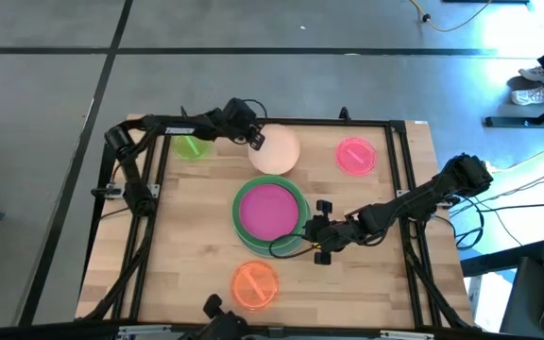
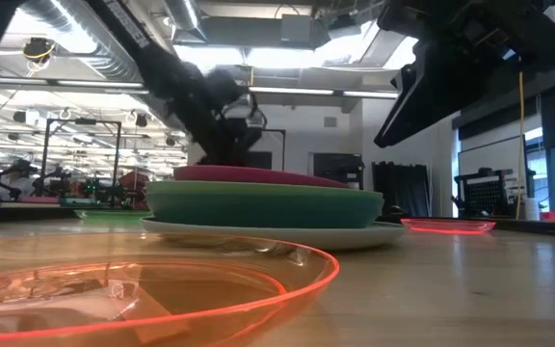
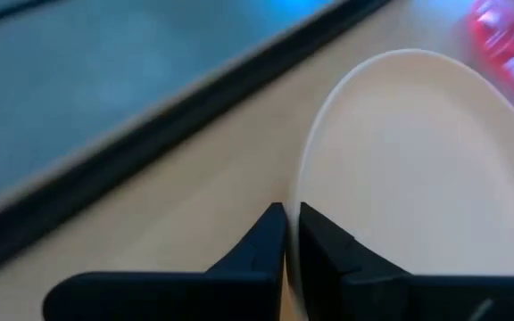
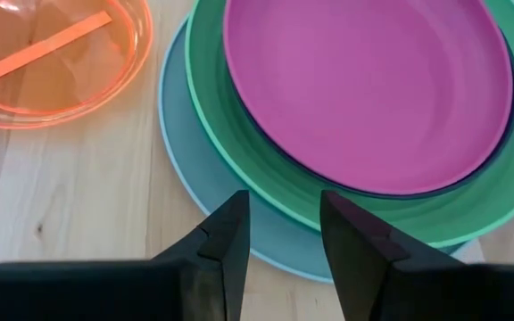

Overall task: Stack plastic plates
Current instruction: Stack the white plate on top of the pink plate

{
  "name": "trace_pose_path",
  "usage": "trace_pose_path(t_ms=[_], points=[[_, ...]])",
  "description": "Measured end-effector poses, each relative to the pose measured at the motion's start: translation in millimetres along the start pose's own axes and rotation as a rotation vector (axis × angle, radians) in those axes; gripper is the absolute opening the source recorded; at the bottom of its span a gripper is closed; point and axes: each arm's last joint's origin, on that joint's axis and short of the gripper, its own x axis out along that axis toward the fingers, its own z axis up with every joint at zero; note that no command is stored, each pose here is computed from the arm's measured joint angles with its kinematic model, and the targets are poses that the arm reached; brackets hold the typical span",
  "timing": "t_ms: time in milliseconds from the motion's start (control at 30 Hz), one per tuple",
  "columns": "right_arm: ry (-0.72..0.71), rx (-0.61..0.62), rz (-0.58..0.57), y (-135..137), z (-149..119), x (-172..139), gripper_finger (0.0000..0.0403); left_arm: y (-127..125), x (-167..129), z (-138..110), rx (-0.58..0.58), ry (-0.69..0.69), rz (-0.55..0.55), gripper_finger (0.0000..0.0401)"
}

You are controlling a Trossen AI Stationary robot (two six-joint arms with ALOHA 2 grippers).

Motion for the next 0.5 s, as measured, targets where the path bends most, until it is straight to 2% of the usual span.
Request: trace_pose_path(t_ms=[267,367,500], points=[[0.014,-0.004,-0.005,0,-1,0,0.0129,-21,-56,26,0.072,-0.139,-0.059,0.0017],[0.015,-0.004,-0.005,0,-2,0,0.0129,-33,-74,28,0.123,-0.161,-0.089,0.0017],[0.017,-0.005,-0.005,0,-2,0,0.0129,-57,-93,21,0.274,-0.135,-0.143,0.0017]])
